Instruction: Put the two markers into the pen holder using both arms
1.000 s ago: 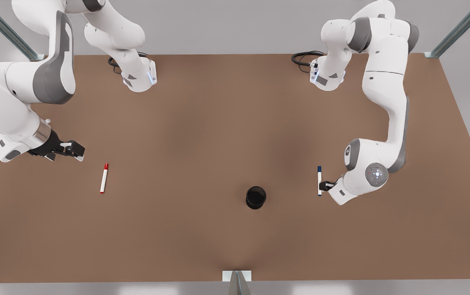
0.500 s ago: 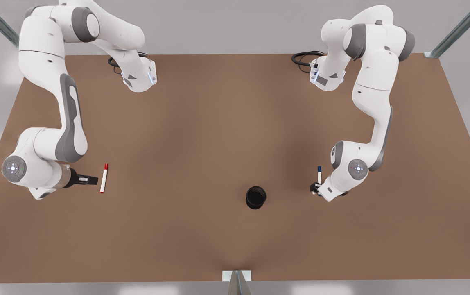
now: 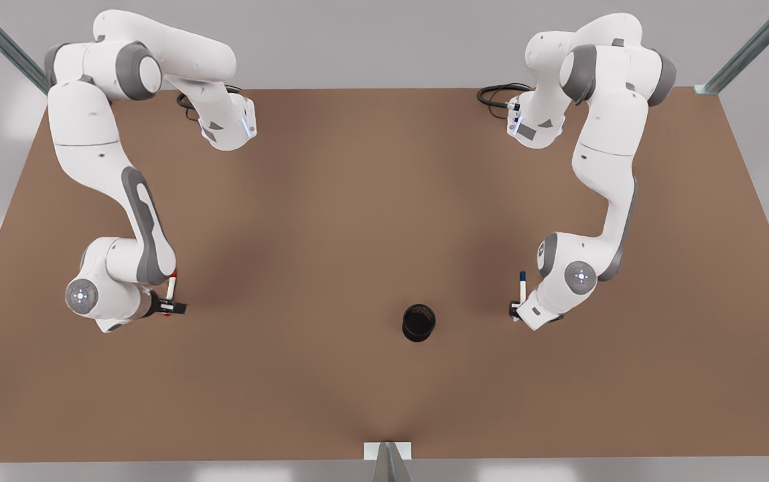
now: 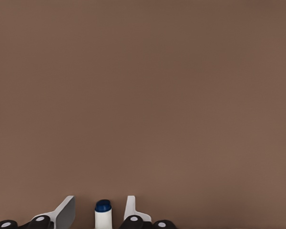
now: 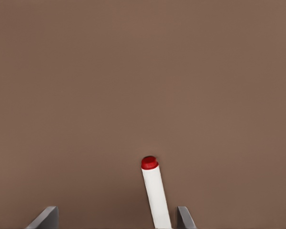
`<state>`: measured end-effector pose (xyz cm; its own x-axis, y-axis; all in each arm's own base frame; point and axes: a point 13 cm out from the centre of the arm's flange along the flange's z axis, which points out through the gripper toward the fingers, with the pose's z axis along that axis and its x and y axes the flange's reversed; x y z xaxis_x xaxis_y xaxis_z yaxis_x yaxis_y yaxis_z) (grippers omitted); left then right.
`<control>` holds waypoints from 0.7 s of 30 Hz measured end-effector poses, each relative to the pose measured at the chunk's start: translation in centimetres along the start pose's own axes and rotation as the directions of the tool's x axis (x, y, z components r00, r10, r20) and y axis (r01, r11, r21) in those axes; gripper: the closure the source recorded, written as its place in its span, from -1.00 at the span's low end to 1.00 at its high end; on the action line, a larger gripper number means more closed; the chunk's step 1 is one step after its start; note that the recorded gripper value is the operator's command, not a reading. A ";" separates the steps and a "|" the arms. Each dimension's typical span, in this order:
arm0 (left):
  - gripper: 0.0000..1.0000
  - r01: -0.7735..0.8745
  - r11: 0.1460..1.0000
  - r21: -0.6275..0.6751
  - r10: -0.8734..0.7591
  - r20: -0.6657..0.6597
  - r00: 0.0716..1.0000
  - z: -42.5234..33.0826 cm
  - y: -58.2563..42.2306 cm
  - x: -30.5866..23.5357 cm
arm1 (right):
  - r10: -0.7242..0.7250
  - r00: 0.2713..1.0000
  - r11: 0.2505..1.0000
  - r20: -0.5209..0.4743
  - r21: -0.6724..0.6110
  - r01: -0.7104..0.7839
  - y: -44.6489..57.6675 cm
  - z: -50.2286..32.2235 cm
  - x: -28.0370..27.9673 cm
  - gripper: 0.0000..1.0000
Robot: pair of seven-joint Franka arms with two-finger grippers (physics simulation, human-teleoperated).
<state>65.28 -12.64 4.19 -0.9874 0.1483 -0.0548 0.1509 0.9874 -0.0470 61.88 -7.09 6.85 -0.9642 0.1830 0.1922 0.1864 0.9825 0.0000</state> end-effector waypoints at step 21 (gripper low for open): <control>0.34 0.005 1.000 -0.001 -0.005 -0.014 1.000 0.6 0.0 0.6 | -0.071 0.997 0.996 -0.020 0.047 0.072 -2.1 3.7 1.4 -0.20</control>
<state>64.67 -12.60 3.51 -0.9888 0.1437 -0.0409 0.1455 0.9883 -0.0466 59.47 -8.77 3.51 -0.9710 0.1117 0.2113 0.1074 0.9937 -0.0319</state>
